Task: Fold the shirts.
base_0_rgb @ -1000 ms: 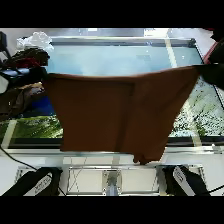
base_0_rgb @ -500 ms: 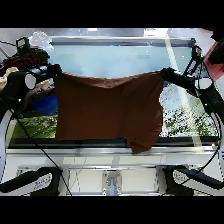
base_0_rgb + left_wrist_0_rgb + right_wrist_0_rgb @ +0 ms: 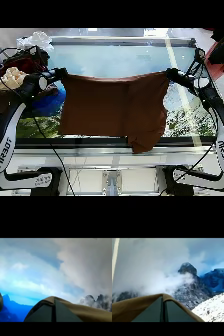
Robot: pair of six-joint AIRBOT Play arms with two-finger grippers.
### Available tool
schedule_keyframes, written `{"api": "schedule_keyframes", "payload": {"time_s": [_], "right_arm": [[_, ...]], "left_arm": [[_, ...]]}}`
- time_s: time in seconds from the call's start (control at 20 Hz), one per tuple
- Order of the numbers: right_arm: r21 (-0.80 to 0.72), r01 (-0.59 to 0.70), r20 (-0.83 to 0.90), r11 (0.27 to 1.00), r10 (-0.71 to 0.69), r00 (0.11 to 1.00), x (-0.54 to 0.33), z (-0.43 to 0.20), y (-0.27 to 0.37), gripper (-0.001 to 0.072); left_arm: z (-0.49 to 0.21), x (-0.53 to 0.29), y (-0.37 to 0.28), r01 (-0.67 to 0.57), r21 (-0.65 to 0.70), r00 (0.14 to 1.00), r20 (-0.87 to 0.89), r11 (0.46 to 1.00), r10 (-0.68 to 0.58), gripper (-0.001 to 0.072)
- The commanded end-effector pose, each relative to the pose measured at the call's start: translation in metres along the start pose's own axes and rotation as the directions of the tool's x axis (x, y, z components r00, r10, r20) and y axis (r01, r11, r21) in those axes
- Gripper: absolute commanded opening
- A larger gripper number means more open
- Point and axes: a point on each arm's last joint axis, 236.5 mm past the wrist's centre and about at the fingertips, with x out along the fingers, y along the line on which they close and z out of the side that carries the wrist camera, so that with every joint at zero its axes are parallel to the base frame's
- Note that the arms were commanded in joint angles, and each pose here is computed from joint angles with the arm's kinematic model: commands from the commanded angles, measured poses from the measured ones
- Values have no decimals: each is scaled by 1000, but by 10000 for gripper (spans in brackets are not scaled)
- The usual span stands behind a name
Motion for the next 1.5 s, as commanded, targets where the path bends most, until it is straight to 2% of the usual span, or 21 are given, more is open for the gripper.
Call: {"api": "schedule_keyframes", "payload": {"time_s": [0.0, 0.05, 0.1, 0.15, 0.2, 0.35, 0.45, 0.5, 0.6, 0.7, 0.85, 0.95, 1.05, 1.3, 1.45], "right_arm": [[59, 40, -11, 997, -40, 999, 26, -15, -21, 24], [90, 51, 3, 995, -52, 999, 33, -16, -26, 36], [123, 67, 36, 990, -72, 997, 36, -11, -32, 248], [169, 68, 71, 983, -81, 994, 36, -2, -35, 414], [184, 60, 82, 981, -76, 994, 33, 6, -35, 414], [174, -13, 13, 985, 11, 1000, 12, 24, -35, 414], [194, -30, -88, 981, 48, 995, -20, 18, -50, 413], [195, -21, -210, 981, 62, 976, -41, -6, -60, 413], [155, 60, -487, 986, 23, 873, -86, -80, -87, 413], [145, 156, -629, 977, -30, 777, -124, -148, -110, 413], [249, 244, -668, 937, -17, 744, -154, -225, -117, 419], [329, 277, -695, 903, 33, 718, -169, -265, -109, 529], [408, 292, -691, 865, 84, 718, -170, -290, -100, 529], [565, 235, -545, 791, 143, 826, -143, -294, -84, 528], [577, 220, -537, 786, 162, 828, -141, -295, -78, 517]], "left_arm": [[12, 17, -6, 43, -52, 995, 91, 998, -38, 15], [19, 21, -10, 61, -62, 991, 124, 996, -53, 19], [26, 23, -13, 84, -100, 986, 150, 991, -68, 144], [38, 21, -18, 104, -129, 981, 179, 986, -80, 466], [51, 17, -21, 117, -143, 976, 200, 983, -87, 612], [91, -10, -26, 103, -128, 976, 203, 986, -76, 607], [109, -44, -26, 70, -35, 978, 201, 997, -62, 606], [109, -61, -26, 52, 10, 983, 178, 999, -53, 606], [96, -93, -22, 14, 116, 995, 94, 993, -25, 606], [81, -120, -16, -4, 164, 1000, 26, 986, 0, 606], [71, -148, -13, -5, 166, 1000, 11, 986, 4, 606], [62, -159, -12, 0, 158, 1000, -5, 987, 1, 606], [52, -163, -11, 0, 152, 999, -43, 988, 6, 606], [47, -164, -15, 23, 133, 998, -65, 991, -14, 606], [46, -164, -17, 29, 128, 998, -68, 991, -20, 606]]}}
